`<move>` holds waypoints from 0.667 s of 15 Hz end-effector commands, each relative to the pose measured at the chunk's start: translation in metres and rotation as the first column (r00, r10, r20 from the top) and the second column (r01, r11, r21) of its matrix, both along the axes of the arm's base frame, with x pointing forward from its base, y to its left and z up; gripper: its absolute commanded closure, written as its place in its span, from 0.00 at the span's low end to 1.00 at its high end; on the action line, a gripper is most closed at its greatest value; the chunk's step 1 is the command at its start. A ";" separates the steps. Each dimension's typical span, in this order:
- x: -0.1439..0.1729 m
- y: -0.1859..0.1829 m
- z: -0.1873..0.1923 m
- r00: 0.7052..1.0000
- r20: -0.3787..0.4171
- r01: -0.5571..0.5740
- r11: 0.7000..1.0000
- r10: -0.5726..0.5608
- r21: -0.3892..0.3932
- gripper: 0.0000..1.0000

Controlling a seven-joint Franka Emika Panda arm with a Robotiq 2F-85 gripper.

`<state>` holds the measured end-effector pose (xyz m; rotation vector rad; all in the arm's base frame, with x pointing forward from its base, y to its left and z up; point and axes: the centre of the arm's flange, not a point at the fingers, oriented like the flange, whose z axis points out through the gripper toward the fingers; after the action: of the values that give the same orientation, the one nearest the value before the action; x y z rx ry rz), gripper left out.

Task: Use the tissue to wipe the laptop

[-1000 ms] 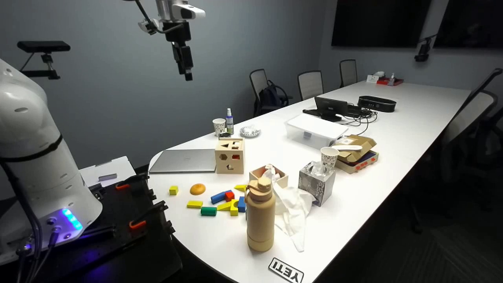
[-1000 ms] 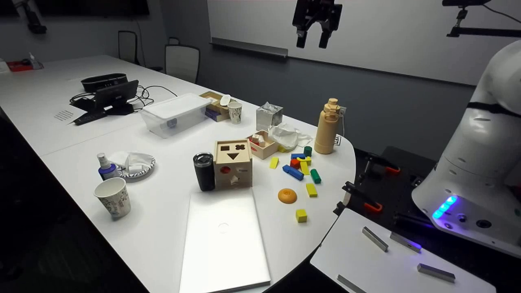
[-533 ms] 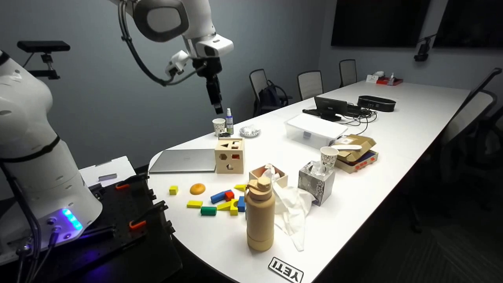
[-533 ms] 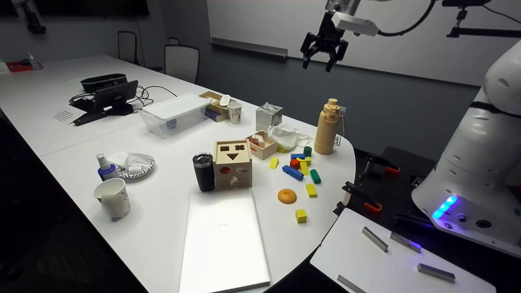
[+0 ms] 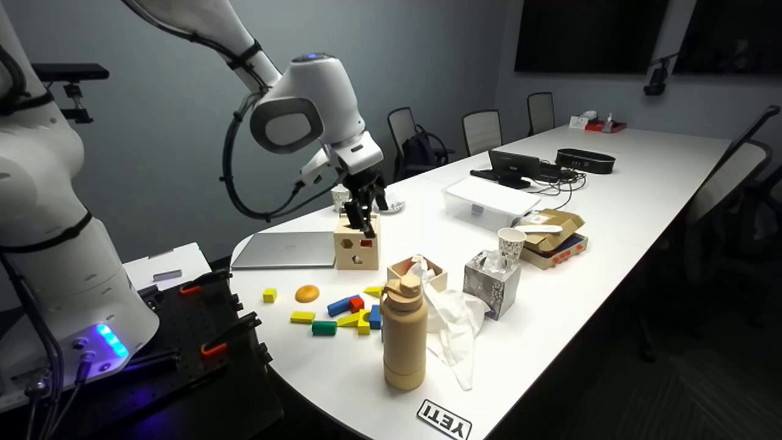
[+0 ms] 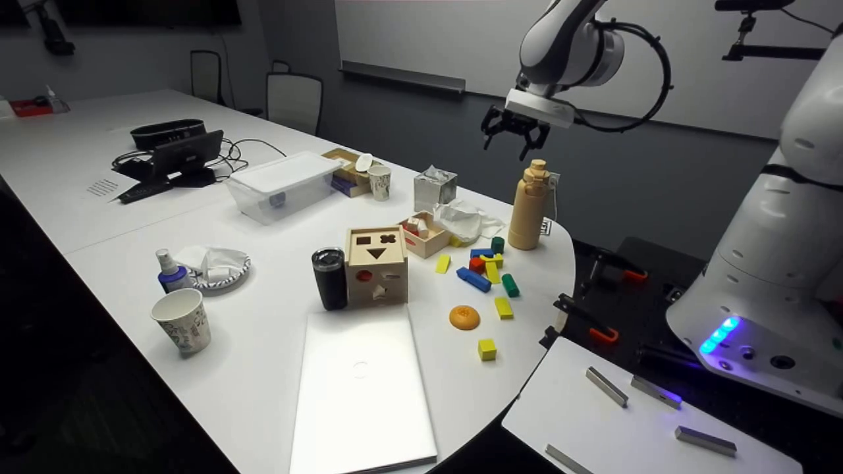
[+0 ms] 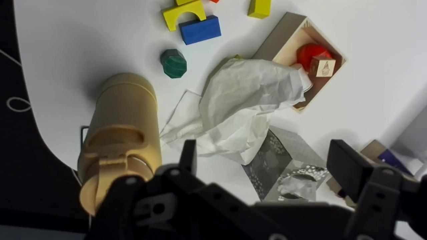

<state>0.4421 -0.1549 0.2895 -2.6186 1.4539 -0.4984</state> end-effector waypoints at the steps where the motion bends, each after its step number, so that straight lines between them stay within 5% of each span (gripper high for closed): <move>1: 0.032 0.005 -0.037 0.980 0.021 0.200 0.980 -0.200 0.016 0.00; 4: 0.046 0.010 -0.046 0.935 0.045 0.348 0.934 -0.353 0.083 0.00; 5: 0.027 -0.001 -0.052 0.962 0.015 0.272 0.961 -0.273 0.051 0.00; 10: 0.042 0.004 -0.053 0.946 0.028 0.320 0.944 -0.323 0.076 0.00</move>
<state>0.4838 -0.1512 0.2369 -2.3119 1.8606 -0.5146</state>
